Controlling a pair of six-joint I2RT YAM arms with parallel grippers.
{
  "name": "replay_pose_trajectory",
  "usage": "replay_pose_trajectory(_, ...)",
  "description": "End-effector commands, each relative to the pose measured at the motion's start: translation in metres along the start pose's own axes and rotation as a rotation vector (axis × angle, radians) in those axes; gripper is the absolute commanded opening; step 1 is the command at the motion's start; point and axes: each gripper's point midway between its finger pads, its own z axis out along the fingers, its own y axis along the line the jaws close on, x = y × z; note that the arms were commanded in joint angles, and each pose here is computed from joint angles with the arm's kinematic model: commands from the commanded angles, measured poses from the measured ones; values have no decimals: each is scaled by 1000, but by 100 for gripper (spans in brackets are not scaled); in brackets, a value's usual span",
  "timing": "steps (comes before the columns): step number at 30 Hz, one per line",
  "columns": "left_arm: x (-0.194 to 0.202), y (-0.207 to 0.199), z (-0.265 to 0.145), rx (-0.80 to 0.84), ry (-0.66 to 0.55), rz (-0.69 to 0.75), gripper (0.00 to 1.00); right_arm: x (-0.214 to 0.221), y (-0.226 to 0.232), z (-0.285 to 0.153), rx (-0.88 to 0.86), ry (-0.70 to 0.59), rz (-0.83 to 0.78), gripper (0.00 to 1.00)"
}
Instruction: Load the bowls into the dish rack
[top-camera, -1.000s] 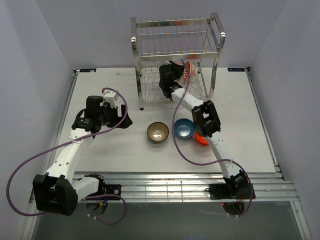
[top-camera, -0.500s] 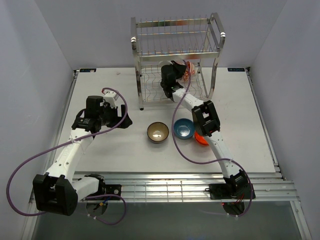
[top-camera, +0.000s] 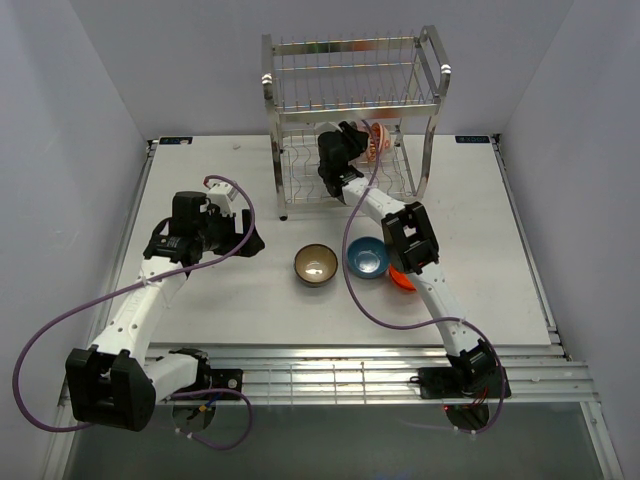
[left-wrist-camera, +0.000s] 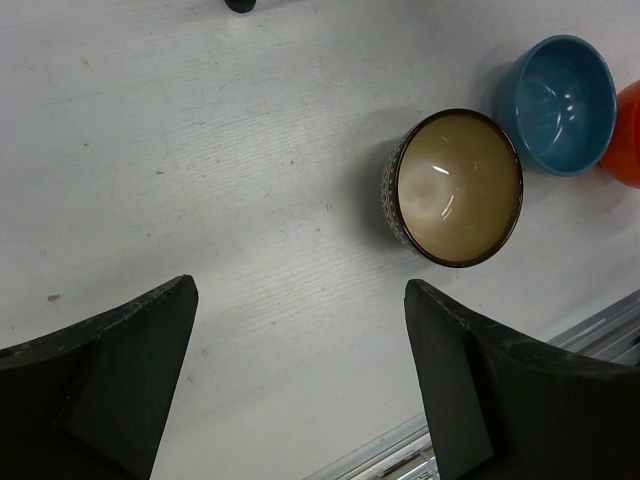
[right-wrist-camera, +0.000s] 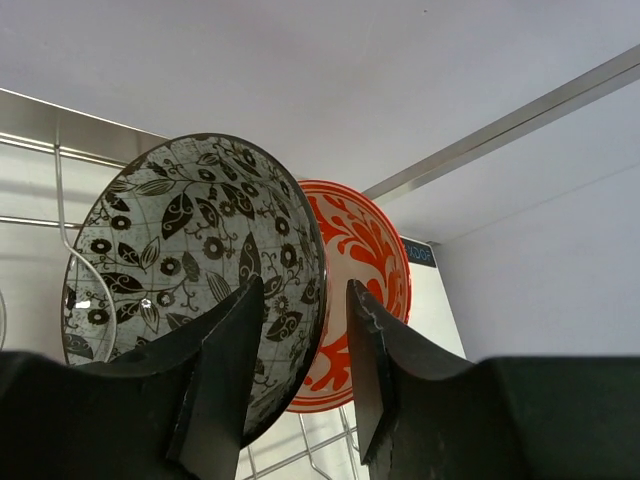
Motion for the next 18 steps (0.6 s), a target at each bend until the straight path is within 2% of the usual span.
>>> replay_pose_trajectory(1,-4,-1,-3,9,-25,18,95,-38,-34,-8,34,-53,114,44)
replay_pose_trajectory(10,-4,1,-2,5,-24,17,95,-61,-31,-25,-18,-107,146,46)
replay_pose_trajectory(15,-4,1,-3,3,-23,15,95,-70,-36,-32,-10,-120,154,58)
replay_pose_trajectory(18,-4,0,-3,7,-24,15,95,-67,-41,-34,-9,-110,146,59)
